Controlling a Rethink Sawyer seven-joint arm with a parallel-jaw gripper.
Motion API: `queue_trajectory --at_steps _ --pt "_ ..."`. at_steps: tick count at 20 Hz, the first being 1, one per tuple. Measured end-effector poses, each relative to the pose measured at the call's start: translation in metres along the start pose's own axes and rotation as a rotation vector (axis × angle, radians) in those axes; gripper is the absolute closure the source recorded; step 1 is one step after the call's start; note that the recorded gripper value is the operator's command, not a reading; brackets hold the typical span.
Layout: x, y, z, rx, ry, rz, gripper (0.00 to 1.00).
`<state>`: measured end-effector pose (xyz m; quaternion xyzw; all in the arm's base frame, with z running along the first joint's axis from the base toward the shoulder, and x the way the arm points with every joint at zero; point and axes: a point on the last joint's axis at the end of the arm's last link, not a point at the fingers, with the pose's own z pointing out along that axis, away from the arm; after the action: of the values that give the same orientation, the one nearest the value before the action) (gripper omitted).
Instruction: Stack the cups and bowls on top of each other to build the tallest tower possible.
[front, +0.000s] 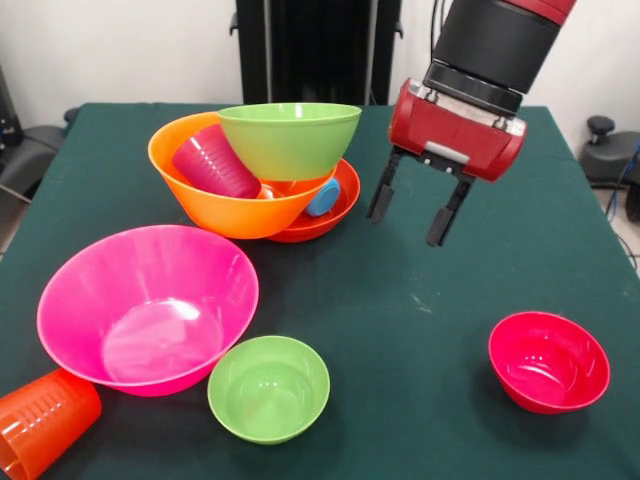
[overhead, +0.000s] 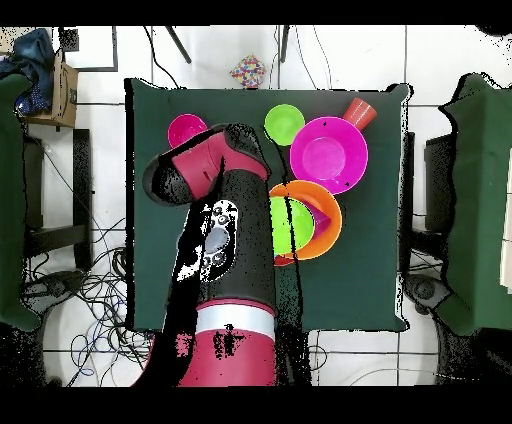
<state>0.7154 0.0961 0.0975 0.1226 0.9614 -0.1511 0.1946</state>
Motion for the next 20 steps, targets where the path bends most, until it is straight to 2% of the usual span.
queue_trajectory --at_steps 7,11,13,19,20 --pt "-0.004 -0.008 -0.002 0.008 0.018 0.058 0.0" --pt "-0.009 -0.01 -0.002 -0.005 0.011 0.08 0.0" --pt "-0.018 -0.013 0.0 -0.034 -0.016 0.106 0.0" --pt "-0.031 -0.019 0.005 -0.08 -0.071 0.133 0.0" --pt "-0.036 -0.021 0.007 -0.105 -0.082 0.153 0.0"
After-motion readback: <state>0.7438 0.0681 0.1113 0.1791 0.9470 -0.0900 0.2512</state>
